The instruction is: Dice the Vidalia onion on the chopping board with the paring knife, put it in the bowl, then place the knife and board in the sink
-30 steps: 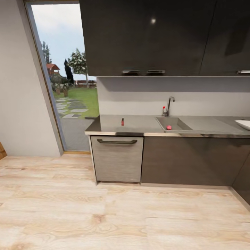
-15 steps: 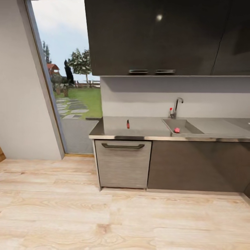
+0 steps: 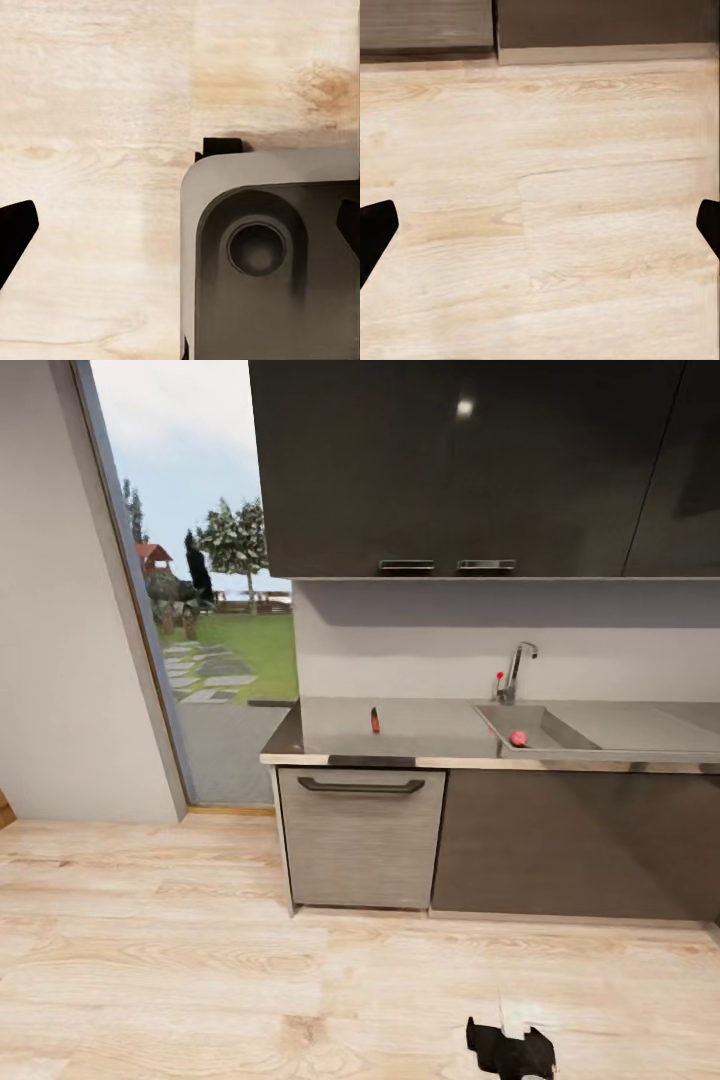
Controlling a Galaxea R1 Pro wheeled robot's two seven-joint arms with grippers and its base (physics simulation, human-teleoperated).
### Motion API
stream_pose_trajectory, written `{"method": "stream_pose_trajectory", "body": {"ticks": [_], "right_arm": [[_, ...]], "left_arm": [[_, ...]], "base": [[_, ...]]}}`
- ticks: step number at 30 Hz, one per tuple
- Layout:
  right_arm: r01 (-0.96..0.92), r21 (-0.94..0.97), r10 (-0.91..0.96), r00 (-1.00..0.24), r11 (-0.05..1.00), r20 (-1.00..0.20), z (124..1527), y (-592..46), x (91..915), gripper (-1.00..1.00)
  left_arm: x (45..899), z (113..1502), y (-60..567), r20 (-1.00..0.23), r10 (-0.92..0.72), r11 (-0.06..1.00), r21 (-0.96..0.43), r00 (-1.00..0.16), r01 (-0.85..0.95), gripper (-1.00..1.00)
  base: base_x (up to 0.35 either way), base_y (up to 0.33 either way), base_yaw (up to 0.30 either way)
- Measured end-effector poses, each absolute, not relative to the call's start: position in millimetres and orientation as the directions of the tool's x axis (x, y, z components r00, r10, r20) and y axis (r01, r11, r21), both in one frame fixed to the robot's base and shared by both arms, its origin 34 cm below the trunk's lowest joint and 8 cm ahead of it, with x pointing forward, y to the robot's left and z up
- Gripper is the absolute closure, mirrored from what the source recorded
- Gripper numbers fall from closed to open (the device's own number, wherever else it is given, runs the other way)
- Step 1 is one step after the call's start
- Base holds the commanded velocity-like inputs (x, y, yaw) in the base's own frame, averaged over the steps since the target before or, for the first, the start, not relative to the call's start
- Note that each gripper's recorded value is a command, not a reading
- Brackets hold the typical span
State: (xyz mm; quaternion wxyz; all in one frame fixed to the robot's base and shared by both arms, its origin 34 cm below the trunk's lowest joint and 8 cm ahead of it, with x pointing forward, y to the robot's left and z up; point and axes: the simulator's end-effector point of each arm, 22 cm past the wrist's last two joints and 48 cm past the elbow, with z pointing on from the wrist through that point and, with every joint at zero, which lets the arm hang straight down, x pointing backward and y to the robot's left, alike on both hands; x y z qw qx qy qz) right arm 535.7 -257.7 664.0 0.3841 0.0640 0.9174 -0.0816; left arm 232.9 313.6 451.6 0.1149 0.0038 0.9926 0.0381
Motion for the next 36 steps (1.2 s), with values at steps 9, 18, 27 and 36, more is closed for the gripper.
{"method": "stream_pose_trajectory", "body": {"ticks": [9, 18, 27, 36], "right_arm": [[0.224, -0.121, 0.023, -0.548, 0.967, -0.836, 804.3, -240.2, 624.5, -1.00], [0.247, -0.125, -0.007, -0.429, 0.961, -0.903, 959.3, -221.5, 722.3, -1.00], [0.264, -0.162, -0.083, -0.289, 0.951, -0.954, 1112.0, -214.8, 771.9, -1.00], [0.283, -0.208, -0.139, -0.244, 0.936, -0.960, 1208.8, -212.0, 821.1, -1.00]], "left_arm": [[255.8, 458.5, 328.6, -0.276, 0.031, 0.995, 0.098, -0.961, 0.004, -1.00], [257.3, 459.1, 330.9, -0.281, 0.037, 0.995, 0.102, -0.959, 0.008, -1.00], [257.9, 459.8, 333.5, -0.283, 0.037, 0.994, 0.105, -0.958, 0.008, -1.00], [258.0, 460.0, 335.0, -0.284, 0.037, 0.994, 0.107, -0.958, 0.006, -1.00]], "base": [[0.000, 0.000, 0.000], [0.000, 0.000, 0.000], [0.110, 0.064, 0.000], [0.270, 0.191, 0.000]]}}
